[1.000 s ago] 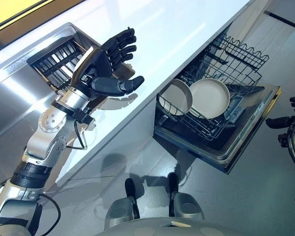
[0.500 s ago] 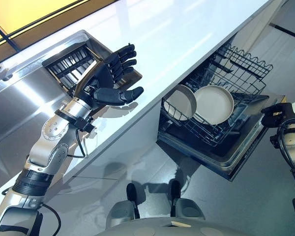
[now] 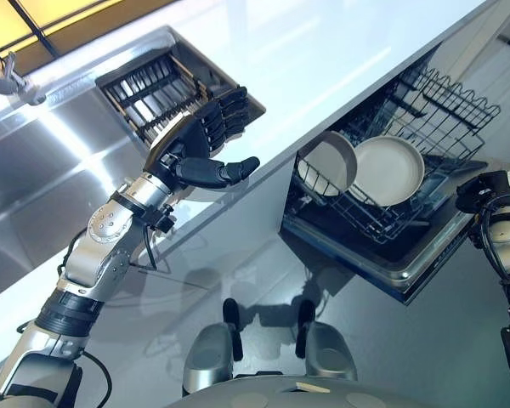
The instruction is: Pick up plates and place into dishwasher.
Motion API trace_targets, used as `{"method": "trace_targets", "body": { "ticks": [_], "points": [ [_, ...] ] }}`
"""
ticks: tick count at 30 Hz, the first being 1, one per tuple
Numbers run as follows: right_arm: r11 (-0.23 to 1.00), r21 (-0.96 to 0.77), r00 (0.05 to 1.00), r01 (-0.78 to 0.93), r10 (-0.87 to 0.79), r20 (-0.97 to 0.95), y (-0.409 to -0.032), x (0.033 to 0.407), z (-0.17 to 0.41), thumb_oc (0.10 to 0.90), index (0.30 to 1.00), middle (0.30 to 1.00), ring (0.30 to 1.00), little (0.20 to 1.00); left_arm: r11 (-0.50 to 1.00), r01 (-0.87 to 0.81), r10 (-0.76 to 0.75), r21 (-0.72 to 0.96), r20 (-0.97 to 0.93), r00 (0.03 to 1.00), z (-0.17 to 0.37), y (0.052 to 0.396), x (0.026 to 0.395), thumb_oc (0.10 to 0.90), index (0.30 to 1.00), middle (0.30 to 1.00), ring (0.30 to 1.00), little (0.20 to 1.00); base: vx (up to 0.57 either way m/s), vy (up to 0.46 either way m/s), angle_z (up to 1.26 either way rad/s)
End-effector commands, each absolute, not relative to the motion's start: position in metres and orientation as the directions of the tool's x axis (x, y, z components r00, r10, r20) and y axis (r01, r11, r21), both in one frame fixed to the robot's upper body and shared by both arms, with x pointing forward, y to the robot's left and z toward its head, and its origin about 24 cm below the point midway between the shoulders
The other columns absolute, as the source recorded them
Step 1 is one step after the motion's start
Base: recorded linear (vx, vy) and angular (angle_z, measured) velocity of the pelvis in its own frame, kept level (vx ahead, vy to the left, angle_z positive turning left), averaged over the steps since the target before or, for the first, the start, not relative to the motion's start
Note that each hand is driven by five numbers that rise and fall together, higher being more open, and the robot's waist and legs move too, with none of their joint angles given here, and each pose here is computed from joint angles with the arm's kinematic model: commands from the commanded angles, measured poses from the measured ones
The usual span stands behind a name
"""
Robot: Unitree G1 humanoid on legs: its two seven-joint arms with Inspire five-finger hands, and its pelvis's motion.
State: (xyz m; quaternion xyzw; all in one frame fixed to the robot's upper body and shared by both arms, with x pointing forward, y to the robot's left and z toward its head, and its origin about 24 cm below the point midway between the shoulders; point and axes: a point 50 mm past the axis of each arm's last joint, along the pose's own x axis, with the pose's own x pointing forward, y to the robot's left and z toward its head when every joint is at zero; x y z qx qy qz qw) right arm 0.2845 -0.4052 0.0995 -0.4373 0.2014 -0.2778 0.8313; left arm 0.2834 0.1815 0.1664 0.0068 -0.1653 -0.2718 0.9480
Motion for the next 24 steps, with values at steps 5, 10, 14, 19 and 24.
{"method": "trace_targets", "body": {
  "ticks": [5, 10, 14, 19, 24],
  "points": [
    [0.366, -0.867, 0.755, 0.339, -0.655, 0.019, -0.416, 0.295, 0.143, 0.1, 0.3, 0.3, 0.3, 0.2, 0.831, 0.544, -0.505, 0.116, 0.566, 0.652, 0.215, 0.176, 0.277, 0.8, 0.9, 0.9, 0.9, 0.9, -0.01, 0.004, 0.04],
    [0.377, -0.864, 0.754, 0.335, -0.657, 0.006, -0.414, 0.297, 0.139, 0.1, 0.3, 0.3, 0.3, 0.2, 0.822, 0.559, -0.514, 0.112, 0.569, 0.642, 0.217, 0.171, 0.277, 0.8, 0.9, 0.9, 0.9, 0.9, 0.01, -0.02, 0.05],
    [0.384, -0.863, 0.762, 0.327, -0.647, 0.001, -0.411, 0.299, 0.137, 0.1, 0.3, 0.3, 0.3, 0.2, 0.822, 0.56, -0.513, 0.099, 0.555, 0.655, 0.215, 0.17, 0.278, 0.8, 0.9, 0.9, 0.9, 0.9, 0.0, 0.0, 0.0],
    [0.374, -0.862, 0.767, 0.342, -0.641, 0.026, -0.41, 0.299, 0.138, 0.1, 0.3, 0.3, 0.3, 0.2, 0.832, 0.547, -0.501, 0.096, 0.552, 0.666, 0.21, 0.173, 0.276, 0.8, 0.9, 0.9, 0.9, 0.9, 0.04, -0.013, 0.02],
    [0.377, -0.871, 0.775, 0.315, -0.632, 0.007, -0.409, 0.299, 0.137, 0.1, 0.3, 0.3, 0.3, 0.2, 0.836, 0.542, -0.493, 0.081, 0.542, 0.68, 0.206, 0.176, 0.277, 0.8, 0.9, 0.9, 0.9, 0.9, 0.05, 0.009, 0.02]
  ]
}}
